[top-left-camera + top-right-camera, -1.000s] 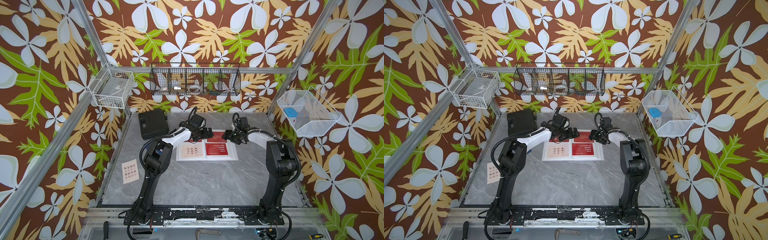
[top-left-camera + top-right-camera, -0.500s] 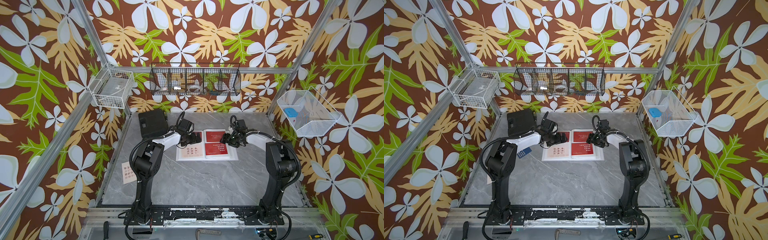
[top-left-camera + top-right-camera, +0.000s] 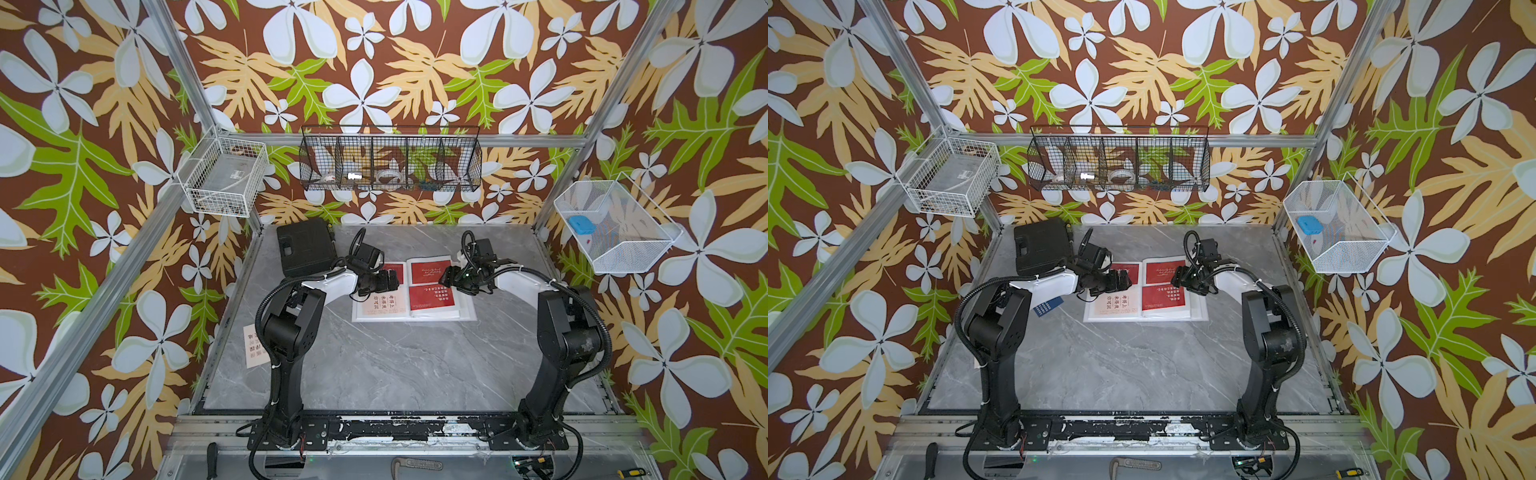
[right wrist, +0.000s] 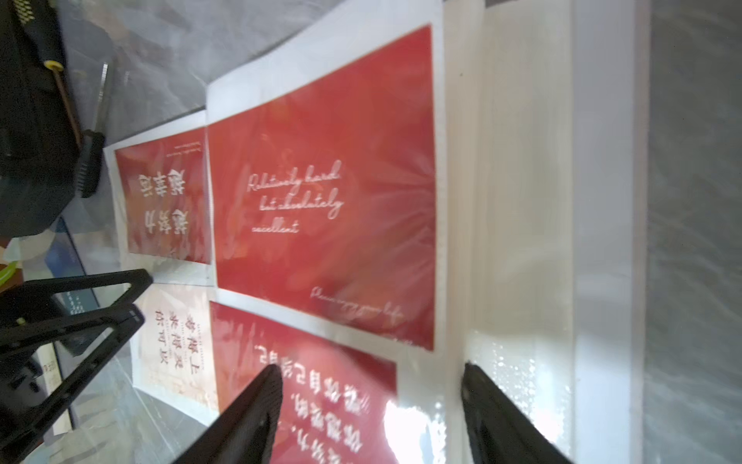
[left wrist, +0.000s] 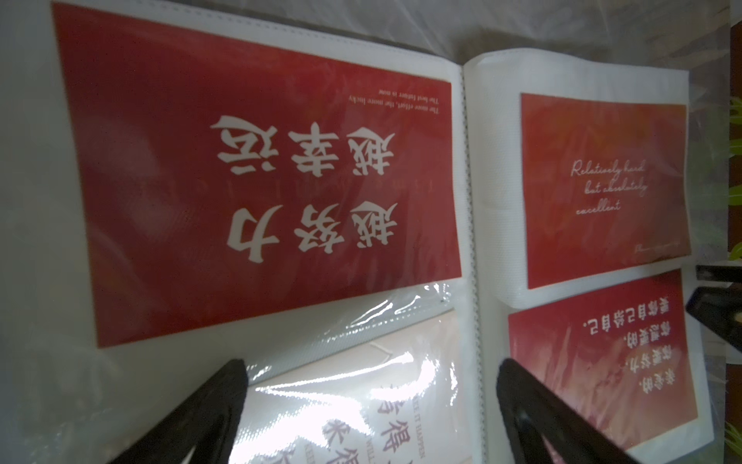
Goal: Place the photos into the photo albums
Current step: Turn the page of the photo album at the center of the board.
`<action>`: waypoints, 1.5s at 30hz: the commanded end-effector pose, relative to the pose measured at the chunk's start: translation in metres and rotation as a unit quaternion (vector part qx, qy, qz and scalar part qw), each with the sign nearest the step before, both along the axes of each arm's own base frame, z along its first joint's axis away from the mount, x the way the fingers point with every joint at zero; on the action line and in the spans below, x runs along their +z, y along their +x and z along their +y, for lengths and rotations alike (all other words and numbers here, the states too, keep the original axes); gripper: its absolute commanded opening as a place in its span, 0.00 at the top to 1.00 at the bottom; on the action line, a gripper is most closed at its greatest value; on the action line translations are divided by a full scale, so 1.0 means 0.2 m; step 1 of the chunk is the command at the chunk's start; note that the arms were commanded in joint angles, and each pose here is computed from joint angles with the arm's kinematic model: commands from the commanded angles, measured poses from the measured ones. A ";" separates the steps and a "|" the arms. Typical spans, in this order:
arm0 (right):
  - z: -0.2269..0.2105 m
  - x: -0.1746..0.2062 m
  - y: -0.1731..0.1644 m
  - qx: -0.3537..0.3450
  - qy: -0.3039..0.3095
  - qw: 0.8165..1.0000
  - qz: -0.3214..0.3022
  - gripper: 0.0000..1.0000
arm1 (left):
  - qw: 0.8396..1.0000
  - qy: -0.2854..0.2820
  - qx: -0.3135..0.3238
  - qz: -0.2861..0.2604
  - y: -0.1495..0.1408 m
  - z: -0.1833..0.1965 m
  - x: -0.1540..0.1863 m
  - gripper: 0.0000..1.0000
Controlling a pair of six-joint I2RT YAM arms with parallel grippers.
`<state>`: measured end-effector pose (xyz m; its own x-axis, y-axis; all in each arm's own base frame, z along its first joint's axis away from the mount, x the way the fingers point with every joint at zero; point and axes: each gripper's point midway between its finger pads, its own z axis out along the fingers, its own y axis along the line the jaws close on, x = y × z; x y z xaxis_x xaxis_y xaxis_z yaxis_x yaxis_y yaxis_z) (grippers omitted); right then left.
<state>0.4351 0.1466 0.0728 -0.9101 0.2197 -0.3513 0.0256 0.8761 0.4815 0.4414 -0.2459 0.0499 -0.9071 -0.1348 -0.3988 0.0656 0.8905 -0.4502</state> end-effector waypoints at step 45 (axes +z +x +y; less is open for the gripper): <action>1.21 0.51 0.14 0.185 0.125 0.972 -0.068 0.28 | 0.969 0.033 0.210 -0.128 0.07 0.80 0.58 0.00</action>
